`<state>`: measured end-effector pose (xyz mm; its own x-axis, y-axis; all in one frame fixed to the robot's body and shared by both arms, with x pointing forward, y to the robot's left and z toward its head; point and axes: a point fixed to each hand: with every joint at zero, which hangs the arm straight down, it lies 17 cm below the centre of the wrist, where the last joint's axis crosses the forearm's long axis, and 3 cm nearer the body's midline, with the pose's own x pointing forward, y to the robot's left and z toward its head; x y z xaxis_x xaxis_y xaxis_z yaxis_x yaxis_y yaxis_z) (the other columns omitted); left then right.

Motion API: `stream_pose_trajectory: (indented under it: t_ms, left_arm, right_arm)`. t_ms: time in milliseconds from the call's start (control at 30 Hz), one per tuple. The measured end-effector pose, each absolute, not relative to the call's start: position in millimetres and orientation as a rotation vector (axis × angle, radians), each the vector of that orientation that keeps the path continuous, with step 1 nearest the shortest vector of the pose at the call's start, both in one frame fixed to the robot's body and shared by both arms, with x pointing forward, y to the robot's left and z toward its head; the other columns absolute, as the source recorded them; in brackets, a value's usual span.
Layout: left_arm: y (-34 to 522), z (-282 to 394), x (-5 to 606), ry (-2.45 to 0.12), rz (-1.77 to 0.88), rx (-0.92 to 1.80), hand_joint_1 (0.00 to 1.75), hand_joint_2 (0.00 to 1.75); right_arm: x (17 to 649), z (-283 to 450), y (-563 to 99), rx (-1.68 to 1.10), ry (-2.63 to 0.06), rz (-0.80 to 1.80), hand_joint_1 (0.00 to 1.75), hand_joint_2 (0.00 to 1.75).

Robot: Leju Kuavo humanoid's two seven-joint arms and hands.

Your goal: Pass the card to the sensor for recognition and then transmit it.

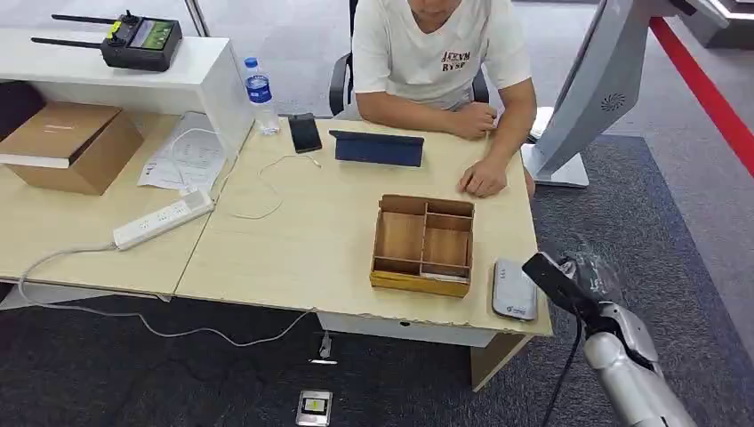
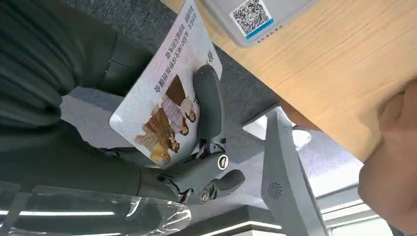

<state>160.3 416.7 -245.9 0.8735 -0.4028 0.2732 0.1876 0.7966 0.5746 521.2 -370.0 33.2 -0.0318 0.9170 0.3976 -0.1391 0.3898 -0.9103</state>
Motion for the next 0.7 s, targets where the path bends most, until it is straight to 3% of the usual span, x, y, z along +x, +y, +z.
stream_pose_trajectory:
  t_ms: [700]
  left_arm:
    - [412.2, -246.6, 160.9, -0.403, -0.335, 0.559, 0.0, 1.75]
  right_arm:
    - [512.0, 18.6, -352.7, -0.754, -1.31, 1.032, 1.75, 1.75]
